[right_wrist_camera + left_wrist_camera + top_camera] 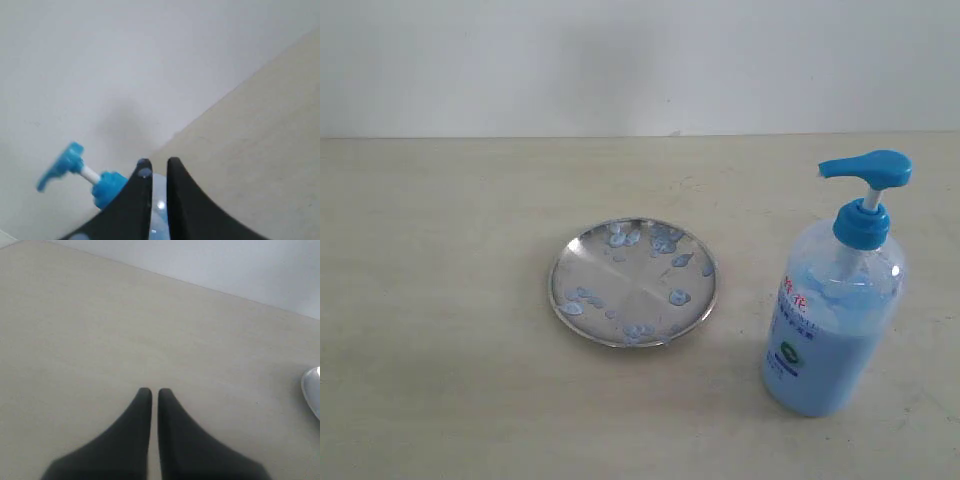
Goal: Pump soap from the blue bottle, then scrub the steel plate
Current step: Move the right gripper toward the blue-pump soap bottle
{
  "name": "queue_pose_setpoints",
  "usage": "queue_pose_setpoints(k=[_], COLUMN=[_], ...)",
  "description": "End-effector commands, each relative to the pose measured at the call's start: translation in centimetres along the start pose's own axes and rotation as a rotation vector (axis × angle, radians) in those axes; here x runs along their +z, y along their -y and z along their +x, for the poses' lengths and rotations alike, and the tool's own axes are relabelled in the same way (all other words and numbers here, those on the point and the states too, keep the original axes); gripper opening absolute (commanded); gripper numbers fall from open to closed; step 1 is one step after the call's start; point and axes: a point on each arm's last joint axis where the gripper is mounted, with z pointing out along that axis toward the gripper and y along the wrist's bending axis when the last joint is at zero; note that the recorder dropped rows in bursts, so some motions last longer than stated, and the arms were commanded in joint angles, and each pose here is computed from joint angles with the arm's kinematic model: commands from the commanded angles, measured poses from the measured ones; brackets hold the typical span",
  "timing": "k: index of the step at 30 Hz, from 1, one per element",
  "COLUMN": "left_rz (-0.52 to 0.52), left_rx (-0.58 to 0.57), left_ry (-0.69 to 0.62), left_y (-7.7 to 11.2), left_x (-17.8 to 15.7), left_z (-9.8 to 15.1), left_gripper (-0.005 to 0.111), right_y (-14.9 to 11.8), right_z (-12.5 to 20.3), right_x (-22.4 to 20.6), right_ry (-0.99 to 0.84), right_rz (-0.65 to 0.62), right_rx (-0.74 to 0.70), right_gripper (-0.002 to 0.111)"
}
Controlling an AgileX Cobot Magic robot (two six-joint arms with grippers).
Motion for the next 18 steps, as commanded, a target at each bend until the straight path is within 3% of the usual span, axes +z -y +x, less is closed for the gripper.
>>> queue_pose_setpoints(k=[1,3,6,8,12,15,18], left_rz=[0.006,0.006,0.006,0.006,0.006,0.005,0.005], left_rx=[-0.003,-0.003,-0.003,-0.003,-0.003,-0.003,-0.003], left_ry=[0.010,0.010,0.010,0.010,0.010,0.011,0.011], left_y=[0.0,0.0,0.0,0.0,0.0,0.0,0.0], left_x=[0.0,0.0,0.0,0.0,0.0,0.0,0.0], left_z=[-0.1,-0.1,-0.1,-0.1,-0.1,-0.1,-0.1], left_gripper=[0.004,0.004,0.004,0.004,0.004,0.004,0.004], right_y=[-0.3,-2.0,-5.7,-6.5,-3.3,-2.7,-2.3], right_z=[-1.9,-4.5,-7.6,-7.3,-3.3,-2.4,-1.1], right_x=[-0.2,-1.0,-2.0,-0.3,4.7,7.9,9.0], right_ry=[0.206,0.374,0.473,0.251,-0.444,-0.668,-0.819], right_rz=[-0.050,-0.110,-0.154,-0.082,0.174,0.203,0.124], right_rx=[0.185,0.105,-0.296,-0.515,-0.640,-0.692,-0.868], right_gripper=[0.000,0.000,0.000,0.000,0.000,0.000,0.002])
